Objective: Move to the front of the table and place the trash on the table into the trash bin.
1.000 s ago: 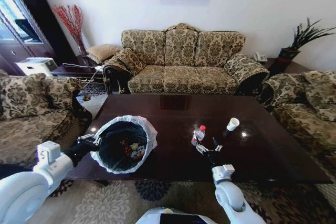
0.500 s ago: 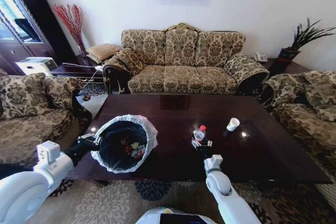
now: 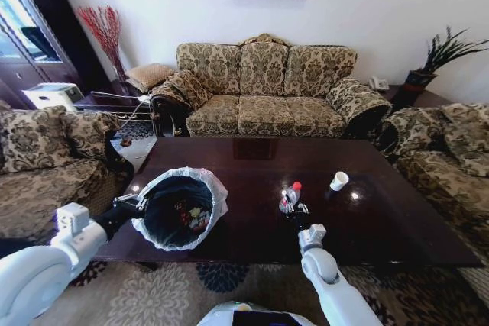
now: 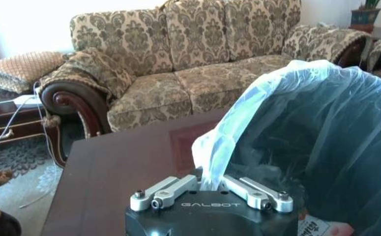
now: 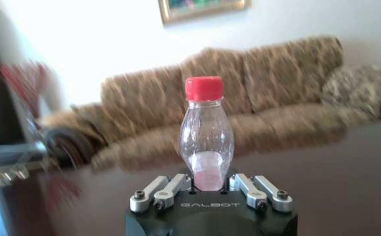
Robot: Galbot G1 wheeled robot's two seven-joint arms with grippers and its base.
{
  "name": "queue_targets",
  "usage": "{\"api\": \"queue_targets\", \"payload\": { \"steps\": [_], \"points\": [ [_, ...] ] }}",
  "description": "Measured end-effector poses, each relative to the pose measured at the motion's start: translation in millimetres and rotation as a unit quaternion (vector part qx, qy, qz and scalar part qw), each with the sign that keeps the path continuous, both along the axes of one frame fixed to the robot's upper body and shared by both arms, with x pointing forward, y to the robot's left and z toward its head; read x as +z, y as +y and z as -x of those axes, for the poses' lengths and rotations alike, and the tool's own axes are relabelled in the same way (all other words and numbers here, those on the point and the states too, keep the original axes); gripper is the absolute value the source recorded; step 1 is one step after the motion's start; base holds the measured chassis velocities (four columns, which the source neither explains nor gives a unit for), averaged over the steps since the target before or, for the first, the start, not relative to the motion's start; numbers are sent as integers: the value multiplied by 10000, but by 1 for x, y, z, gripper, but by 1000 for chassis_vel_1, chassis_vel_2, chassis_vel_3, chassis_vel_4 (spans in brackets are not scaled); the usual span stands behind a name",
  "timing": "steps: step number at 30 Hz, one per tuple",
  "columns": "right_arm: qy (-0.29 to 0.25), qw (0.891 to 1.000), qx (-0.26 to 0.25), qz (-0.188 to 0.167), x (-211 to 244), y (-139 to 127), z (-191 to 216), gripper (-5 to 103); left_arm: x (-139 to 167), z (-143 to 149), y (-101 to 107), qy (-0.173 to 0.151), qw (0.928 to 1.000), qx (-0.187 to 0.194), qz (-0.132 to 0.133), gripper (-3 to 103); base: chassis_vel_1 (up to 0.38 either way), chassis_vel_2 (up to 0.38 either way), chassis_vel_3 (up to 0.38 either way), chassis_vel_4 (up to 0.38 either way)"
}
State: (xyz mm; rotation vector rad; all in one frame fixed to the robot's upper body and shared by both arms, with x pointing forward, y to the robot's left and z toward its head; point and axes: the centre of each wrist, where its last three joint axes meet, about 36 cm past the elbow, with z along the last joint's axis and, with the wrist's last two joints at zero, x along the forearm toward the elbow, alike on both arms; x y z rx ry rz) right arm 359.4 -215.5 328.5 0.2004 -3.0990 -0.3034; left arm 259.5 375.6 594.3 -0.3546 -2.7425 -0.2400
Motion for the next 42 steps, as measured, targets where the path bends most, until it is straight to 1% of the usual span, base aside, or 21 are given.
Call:
{"api": "queue_targets", "payload": {
  "steps": [2,3,5,6,9,11,12,15,16,18,19,22,23,24,26,27,29,31,34,40,42],
  "points": [
    [-200,9998,73,-69,10,3,1,20,1,-2,1,20,10000,0,-20,0,0,0,0,0],
    [-553,9981,226,-175,28,7,1,15,2,-6,3,50,10000,1,-61,0,0,0,0,0],
    [-1237,9902,564,-325,60,15,0,15,2,-15,9,89,9999,38,-132,0,0,0,0,0],
    [-1237,9902,564,-325,60,15,0,15,2,-15,9,89,9999,38,-132,0,0,0,0,0],
    [-1890,9762,965,-435,96,25,-3,15,-2,-28,22,198,9994,139,-238,0,0,0,0,0],
    [-1995,9730,1056,-470,102,27,-4,15,-2,-31,24,216,9993,160,-251,0,0,0,0,0],
    [-2226,9643,1314,-576,118,33,-5,15,-1,-39,30,237,9991,213,-274,0,0,0,0,0],
    [-2579,9462,1800,-758,142,44,-8,15,6,-66,47,280,9985,342,-319,0,0,0,0,0],
    [-2579,9462,1800,-758,142,44,-8,15,6,-66,47,280,9985,342,-319,0,0,0,0,0],
    [-2725,9344,2134,-845,150,52,-10,15,11,-84,57,341,9979,424,-362,0,0,0,0,0],
    [-2725,9344,2134,-845,150,52,-10,15,11,-84,57,341,9979,424,-362,0,0,0,0,0],
    [-2846,9151,2673,-1006,156,66,-12,15,17,-103,62,444,9973,399,-432,0,0,0,0,0],
    [-2846,9151,2673,-1006,156,66,-12,15,17,-103,62,444,9973,399,-432,0,0,0,0,0],
    [-2892,9040,2950,-1105,161,75,-14,15,20,-112,62,510,9969,323,-497,0,0,0,0,0],
    [-2870,8901,3300,-1282,168,89,-17,15,21,-127,57,648,9957,150,-646,0,0,0,0,0],
    [-2870,8901,3300,-1282,168,89,-17,15,21,-127,57,648,9957,150,-646,0,0,0,0,0],
    [-2824,8817,3525,-1364,173,99,-20,15,24,-140,50,757,9941,-31,-776,0,0,0,0,0],
    [-2801,8794,3598,-1371,175,104,-23,15,26,-146,47,787,9934,-109,-828,0,0,0,0,0],
    [-2721,8729,3806,-1384,176,120,-28,15,34,-163,30,858,9909,-403,-958,0,0,0,0,0],
    [-2535,8739,3940,-1296,166,134,-24,15,47,-176,8,827,9884,-700,-1068,0,0,0,0,0],
    [-2453,8797,3908,-1154,159,135,-21,15,50,-178,0,801,9876,-825,-1066,0,0,0,0,0]
  ]
}}
